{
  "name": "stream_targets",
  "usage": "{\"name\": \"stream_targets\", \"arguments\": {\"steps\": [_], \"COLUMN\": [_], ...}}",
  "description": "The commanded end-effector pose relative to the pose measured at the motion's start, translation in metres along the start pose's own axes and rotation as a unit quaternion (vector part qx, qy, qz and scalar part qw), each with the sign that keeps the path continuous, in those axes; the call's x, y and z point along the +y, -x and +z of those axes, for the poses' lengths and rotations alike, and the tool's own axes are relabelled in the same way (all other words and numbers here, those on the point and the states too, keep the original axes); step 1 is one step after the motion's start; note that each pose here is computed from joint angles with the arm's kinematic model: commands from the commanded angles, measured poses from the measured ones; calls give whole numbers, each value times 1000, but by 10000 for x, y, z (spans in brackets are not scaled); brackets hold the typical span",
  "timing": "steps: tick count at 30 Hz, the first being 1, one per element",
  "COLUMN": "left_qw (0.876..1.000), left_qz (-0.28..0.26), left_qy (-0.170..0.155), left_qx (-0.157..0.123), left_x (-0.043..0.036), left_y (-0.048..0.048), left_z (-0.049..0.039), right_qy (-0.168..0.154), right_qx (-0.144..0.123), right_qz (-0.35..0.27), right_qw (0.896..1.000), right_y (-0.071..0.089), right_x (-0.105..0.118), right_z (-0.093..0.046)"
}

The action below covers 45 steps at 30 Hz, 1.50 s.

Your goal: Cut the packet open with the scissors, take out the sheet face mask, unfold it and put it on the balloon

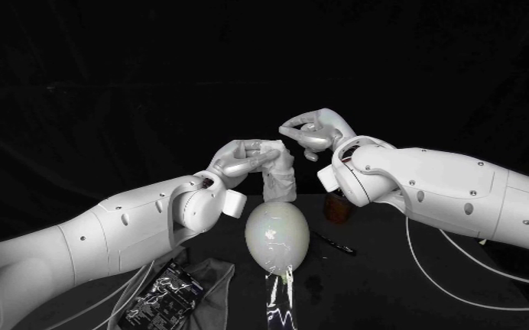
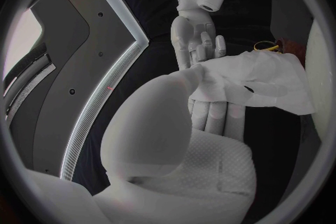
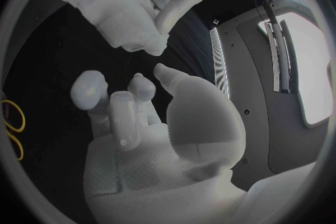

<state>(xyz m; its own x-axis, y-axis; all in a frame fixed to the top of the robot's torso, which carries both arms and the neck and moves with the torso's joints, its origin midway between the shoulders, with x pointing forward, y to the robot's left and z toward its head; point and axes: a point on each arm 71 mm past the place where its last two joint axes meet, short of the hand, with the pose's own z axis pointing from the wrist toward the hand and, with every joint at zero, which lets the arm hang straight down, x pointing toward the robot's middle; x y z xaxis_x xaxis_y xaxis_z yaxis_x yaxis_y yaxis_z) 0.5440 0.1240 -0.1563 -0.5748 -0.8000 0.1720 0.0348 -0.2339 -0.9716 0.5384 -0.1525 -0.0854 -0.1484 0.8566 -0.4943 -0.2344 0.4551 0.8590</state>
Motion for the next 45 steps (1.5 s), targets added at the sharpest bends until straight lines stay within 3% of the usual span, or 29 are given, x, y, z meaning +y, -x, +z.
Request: {"name": "stream_targets", "arguments": {"steps": [1,5,9,13,19,24,29,45], "left_qw": [1000,1000,1000,1000,1000,1000,1000,1000], "left_qz": [-10,-11,-10,-8,-5,-3,-1,10], "left_qy": [-10,-9,-9,-7,-4,-1,1,5], "left_qx": [-6,-10,-13,-18,-23,-26,-28,-28], "left_x": [-29,-35,-41,-48,-56,-60,-64,-70], "left_y": [-1,11,19,37,60,73,87,114], "left_z": [-1,-18,-36,-61,-100,-128,-152,-208], "right_qy": [33,83,137,206,263,280,286,276], "right_qx": [0,-22,-24,-11,-6,-22,-38,-77], "right_qz": [-16,-47,-95,-172,-251,-282,-292,-275], "right_qw": [999,995,986,963,931,917,912,918], "right_y": [77,202,242,171,1,-86,-136,-207], "right_x": [9,34,62,65,8,-28,-33,9], "right_z": [-29,-109,-220,-393,-571,-622,-637,-641]}}
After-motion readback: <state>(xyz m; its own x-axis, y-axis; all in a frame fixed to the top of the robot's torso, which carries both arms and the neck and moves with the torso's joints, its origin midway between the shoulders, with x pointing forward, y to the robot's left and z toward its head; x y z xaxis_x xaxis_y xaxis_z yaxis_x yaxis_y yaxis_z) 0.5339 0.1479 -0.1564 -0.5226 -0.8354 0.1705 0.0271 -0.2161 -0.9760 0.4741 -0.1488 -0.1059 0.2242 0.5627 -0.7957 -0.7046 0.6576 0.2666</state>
